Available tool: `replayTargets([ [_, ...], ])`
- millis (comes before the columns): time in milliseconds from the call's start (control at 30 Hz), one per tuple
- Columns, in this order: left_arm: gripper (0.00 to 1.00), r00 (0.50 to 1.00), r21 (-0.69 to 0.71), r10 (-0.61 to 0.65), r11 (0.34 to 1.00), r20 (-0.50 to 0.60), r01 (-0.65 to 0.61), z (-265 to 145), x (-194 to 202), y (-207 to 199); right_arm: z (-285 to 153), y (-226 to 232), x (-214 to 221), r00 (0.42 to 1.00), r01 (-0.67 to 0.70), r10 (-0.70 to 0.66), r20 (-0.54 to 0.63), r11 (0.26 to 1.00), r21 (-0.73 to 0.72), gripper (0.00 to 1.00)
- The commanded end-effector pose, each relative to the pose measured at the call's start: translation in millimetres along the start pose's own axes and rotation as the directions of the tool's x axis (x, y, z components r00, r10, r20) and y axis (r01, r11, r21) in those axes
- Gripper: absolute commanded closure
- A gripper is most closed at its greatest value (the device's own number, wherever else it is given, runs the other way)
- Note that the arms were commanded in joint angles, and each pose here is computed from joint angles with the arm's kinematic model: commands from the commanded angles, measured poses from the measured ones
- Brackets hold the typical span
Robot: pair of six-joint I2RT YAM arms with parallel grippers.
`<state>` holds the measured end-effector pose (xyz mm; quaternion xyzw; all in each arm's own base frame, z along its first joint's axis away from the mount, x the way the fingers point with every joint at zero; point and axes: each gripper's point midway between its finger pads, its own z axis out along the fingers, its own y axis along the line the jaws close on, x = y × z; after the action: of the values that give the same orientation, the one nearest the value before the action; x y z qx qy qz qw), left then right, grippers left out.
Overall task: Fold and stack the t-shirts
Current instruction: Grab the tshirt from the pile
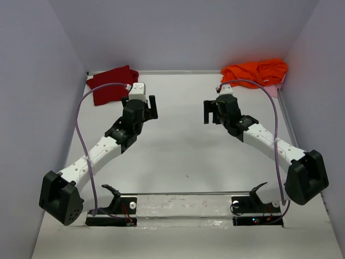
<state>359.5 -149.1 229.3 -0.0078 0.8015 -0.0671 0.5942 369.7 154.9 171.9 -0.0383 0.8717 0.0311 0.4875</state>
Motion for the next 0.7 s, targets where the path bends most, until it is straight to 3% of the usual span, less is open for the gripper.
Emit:
replayTargets([
  [0, 0.13, 0.996, -0.011, -0.052, 0.999, 0.069, 0.053, -2.9, -24.4, -1.2, -11.5, 3.5, -34.7, 0.995, -0.054, 0.055, 0.085, 0.998, -0.017, 0.00],
  [133, 0.05, 0.990, 0.021, -0.095, 0.995, 0.104, 0.094, -9.0, -36.1, -5.9, -18.2, 13.7, -39.3, 0.993, -0.035, 0.045, 0.106, 0.995, -0.090, 0.00],
  [267, 0.01, 0.984, 0.043, -0.107, 0.994, 0.140, 0.102, -17.5, -42.8, -12.3, -15.7, 5.1, -62.3, 0.988, -0.033, 0.035, 0.148, 0.999, -0.020, 0.03],
  [333, 0.01, 0.986, 0.033, -0.089, 0.996, 0.138, 0.085, -17.6, -39.9, -11.3, -0.7, 9.6, -62.1, 0.993, -0.003, 0.003, 0.116, 1.000, -0.007, 0.00],
  [467, 0.02, 0.995, -0.062, -0.039, 0.997, 0.088, 0.044, -9.7, -31.4, -0.8, 16.3, 8.4, -103.6, 0.988, 0.015, -0.028, 0.150, 0.996, 0.083, 0.00],
  [533, 0.01, 0.997, -0.086, -0.022, 0.996, 0.076, 0.028, -8.3, -29.6, 1.3, 41.4, -17.2, -108.9, 0.992, -0.016, -0.003, 0.128, 0.989, 0.146, 0.00],
  [667, 0.01, 0.997, -0.085, -0.042, 0.995, 0.069, 0.048, -10.4, -29.5, 0.8, 88.7, -42.9, -116.5, 0.979, -0.200, 0.193, 0.072, 0.974, 0.111, 0.00],
])
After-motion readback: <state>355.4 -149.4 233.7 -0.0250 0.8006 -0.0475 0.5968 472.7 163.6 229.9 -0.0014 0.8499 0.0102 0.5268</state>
